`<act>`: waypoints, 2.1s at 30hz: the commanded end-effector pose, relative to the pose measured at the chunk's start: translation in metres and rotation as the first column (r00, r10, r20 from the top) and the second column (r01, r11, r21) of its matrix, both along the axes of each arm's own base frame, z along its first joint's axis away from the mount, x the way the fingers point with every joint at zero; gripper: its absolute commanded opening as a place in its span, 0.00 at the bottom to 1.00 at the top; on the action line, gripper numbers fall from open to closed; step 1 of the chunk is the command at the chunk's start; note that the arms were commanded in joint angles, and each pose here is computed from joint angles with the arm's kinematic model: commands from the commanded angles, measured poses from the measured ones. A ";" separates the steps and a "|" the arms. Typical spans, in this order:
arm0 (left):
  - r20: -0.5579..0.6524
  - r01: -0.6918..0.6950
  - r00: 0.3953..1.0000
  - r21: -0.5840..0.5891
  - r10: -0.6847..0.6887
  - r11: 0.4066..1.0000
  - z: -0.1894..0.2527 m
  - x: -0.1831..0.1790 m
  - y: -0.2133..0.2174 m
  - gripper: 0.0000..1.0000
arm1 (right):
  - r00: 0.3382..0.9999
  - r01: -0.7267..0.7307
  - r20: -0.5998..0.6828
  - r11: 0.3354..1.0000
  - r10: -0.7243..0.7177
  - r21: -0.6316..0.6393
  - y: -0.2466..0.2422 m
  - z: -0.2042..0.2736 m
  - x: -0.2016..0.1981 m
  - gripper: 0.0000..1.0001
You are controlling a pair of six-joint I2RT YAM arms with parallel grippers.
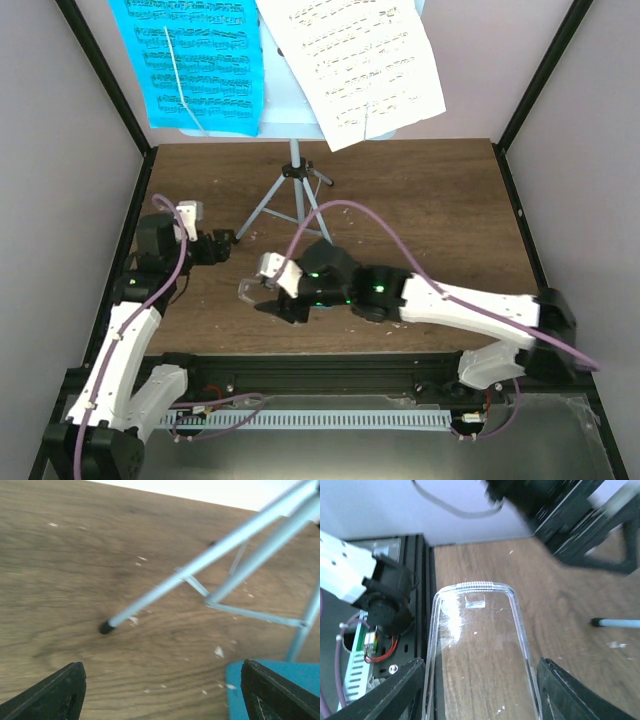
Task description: Pack up the instrument practice props
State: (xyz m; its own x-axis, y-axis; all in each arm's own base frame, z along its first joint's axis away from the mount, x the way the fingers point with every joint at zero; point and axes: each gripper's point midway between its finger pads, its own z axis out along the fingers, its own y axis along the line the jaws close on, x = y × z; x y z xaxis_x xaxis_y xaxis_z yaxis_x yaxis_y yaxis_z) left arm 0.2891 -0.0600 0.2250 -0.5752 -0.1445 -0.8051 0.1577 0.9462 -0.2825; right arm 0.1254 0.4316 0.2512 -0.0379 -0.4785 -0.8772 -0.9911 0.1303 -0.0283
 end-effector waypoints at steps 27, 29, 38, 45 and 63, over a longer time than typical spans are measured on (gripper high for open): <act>-0.142 0.499 0.783 -0.437 -0.606 0.748 -0.112 -0.059 -0.190 0.70 | 0.610 0.769 -0.355 0.637 -0.709 0.049 -0.204 -0.069 0.140 0.53; -0.152 0.495 0.783 -0.435 -0.603 0.752 -0.117 -0.058 -0.190 0.70 | 0.615 0.761 -0.366 0.647 -0.698 0.046 -0.199 -0.073 0.142 0.53; -0.140 0.512 0.765 -0.459 -0.629 0.726 -0.119 -0.060 -0.198 0.69 | 0.634 0.732 -0.399 0.680 -0.662 0.035 -0.180 -0.083 0.150 0.52; -0.159 0.522 0.742 -0.472 -0.651 0.711 -0.120 -0.065 -0.207 0.67 | 0.648 0.723 -0.387 0.690 -0.656 0.040 -0.172 -0.083 0.158 0.52; -0.162 0.549 0.711 -0.480 -0.684 0.685 -0.118 -0.085 -0.233 0.66 | 0.645 0.744 -0.355 0.662 -0.677 0.090 -0.169 -0.079 0.176 0.52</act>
